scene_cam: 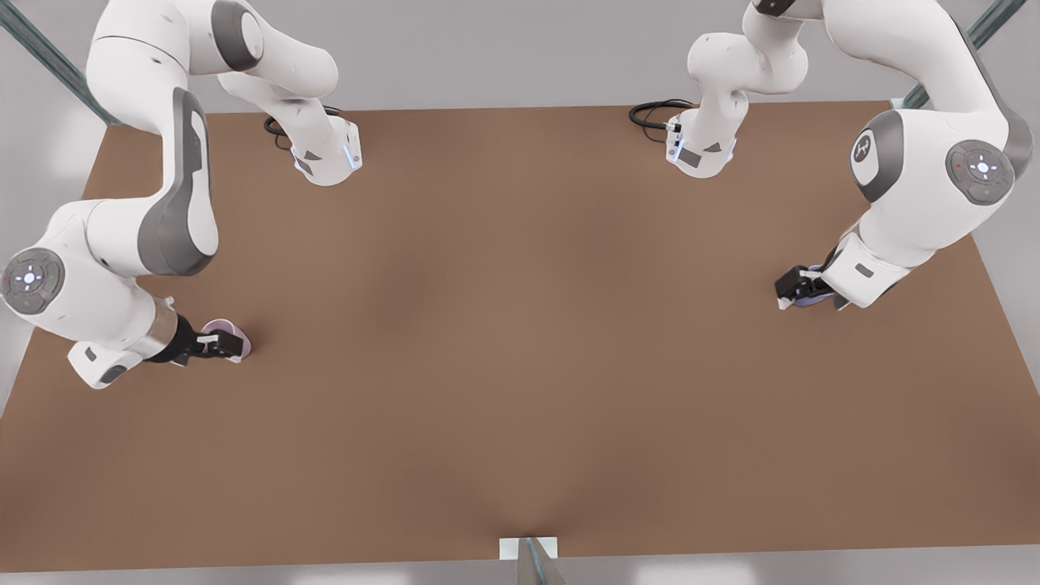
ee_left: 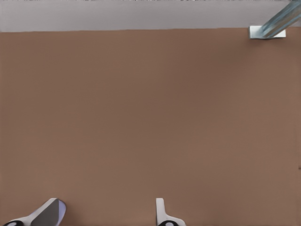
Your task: Stack the cups, with the pink cup at the bottom and the purple cup at the top
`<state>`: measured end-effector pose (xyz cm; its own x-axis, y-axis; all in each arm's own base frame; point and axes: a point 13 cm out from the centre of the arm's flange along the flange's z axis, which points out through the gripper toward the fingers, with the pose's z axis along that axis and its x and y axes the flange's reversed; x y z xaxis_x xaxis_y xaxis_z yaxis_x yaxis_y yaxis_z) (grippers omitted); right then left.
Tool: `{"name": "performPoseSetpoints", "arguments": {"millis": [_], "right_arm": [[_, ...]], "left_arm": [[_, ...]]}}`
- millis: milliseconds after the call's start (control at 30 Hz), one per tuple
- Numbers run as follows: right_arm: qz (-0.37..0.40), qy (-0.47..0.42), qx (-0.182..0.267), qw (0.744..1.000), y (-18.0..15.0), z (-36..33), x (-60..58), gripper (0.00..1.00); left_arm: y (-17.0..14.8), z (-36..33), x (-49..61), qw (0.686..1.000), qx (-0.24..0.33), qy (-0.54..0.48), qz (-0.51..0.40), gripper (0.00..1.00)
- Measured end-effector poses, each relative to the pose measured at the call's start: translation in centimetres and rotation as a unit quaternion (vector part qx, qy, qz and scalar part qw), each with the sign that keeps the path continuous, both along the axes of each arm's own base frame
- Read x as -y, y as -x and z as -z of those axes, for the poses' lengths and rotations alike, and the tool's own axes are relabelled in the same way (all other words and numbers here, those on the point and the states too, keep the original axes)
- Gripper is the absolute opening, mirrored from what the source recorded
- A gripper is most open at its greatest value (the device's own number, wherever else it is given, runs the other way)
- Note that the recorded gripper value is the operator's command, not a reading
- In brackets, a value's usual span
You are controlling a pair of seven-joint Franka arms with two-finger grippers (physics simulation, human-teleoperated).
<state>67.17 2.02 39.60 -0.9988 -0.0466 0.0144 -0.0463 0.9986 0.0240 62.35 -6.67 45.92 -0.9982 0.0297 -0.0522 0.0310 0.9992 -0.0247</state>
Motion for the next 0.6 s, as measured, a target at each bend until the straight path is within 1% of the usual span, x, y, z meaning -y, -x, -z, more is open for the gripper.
{"name": "performPoseSetpoints", "arguments": {"millis": [133,200,267,367,400,433,600], "right_arm": [[-0.013,0.023,-0.007,1.0,0.2,0.4,-0.3,1.0],[-0.004,0.035,-0.021,0.999,0.7,2.4,2.3,1.0],[0.017,0.028,-0.038,0.999,2.2,4.4,6.0,1.0],[0.013,0.019,-0.064,0.998,7.6,7.3,6.8,1.0],[0.013,0.014,-0.069,0.997,8.9,8.3,7.1,1.0],[0.018,0.01,-0.071,0.997,9.6,9.1,7.9,1.0],[0.035,0.0,-0.075,0.997,10.7,13.8,12.8,1.0]], "left_arm": [[-0.3,0.1,-0.1,1.0,0.004,0.0,-0.003,1.0],[-0.2,0.3,-0.3,1.0,0.002,0.0,-0.005,1.0],[-0.1,0.3,-0.6,1.0,0.001,0.001,-0.007,1.0],[-0.1,0.6,-0.7,1.0,-0.001,0.001,-0.009,1.0],[-0.1,0.7,-0.7,1.0,-0.002,0.001,-0.009,1.0],[-0.1,0.8,-0.6,1.0,-0.003,0.001,-0.009,1.0],[0.1,0.9,-0.6,1.0,-0.007,0.001,-0.01,1.0]]}}
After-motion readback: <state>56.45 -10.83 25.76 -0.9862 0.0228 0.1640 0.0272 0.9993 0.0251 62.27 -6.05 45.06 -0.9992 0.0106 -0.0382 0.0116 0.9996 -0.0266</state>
